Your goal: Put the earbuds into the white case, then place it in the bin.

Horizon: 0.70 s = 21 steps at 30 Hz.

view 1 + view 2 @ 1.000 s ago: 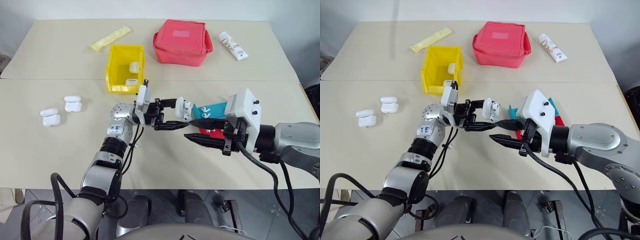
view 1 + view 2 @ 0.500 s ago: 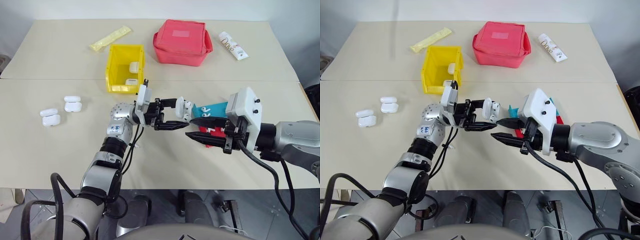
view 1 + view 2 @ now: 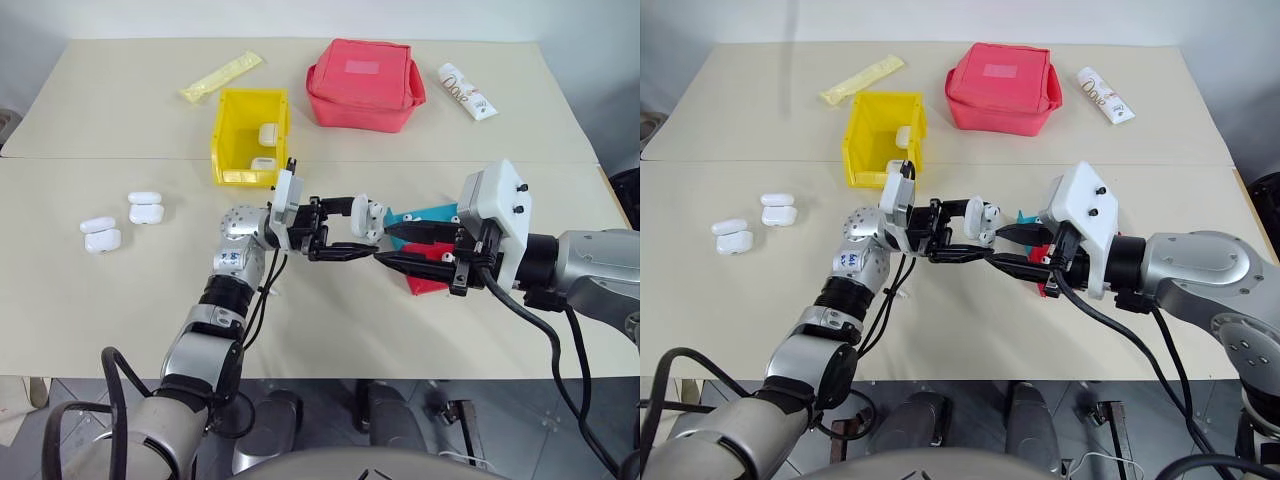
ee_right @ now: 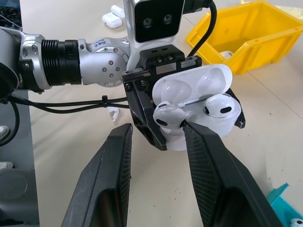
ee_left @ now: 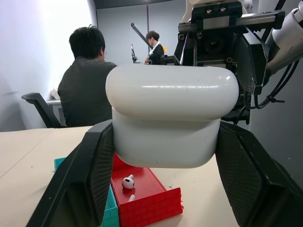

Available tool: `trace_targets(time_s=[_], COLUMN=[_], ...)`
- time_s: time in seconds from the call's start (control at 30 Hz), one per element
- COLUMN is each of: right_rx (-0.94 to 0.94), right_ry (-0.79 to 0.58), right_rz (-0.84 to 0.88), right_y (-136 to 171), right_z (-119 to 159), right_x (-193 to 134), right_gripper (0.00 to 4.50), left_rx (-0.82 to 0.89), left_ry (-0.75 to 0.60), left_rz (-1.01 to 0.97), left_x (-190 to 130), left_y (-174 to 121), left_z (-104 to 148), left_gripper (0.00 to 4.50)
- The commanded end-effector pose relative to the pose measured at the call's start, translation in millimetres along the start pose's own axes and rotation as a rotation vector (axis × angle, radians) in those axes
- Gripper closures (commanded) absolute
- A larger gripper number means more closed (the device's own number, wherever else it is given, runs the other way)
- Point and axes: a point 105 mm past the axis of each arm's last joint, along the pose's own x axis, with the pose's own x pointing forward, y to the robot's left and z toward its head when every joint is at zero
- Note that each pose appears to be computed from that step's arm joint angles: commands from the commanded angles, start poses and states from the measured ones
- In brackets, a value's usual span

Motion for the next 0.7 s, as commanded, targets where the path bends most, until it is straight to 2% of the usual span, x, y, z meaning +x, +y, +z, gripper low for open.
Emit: trace_targets(time_s=[0.03,0.7], right_rx=[-0.035,-0.036], right_ry=[-0.027,-0.045], right_rz=[0.011,0.028], right_y=[2.4,3.9], right_z=[7.7,9.7], right_x=[0.6,6.8], right_gripper=[2.71,2.71], left_rx=[0.026,0.019], left_ry=[-0.005,-0.006], left_rz=[-0.052,-0.062], left_x=[4.6,5.7], left_y=[-5.1,-8.1], left_z=[4.3,2.9], left_gripper=[1.72,1.72])
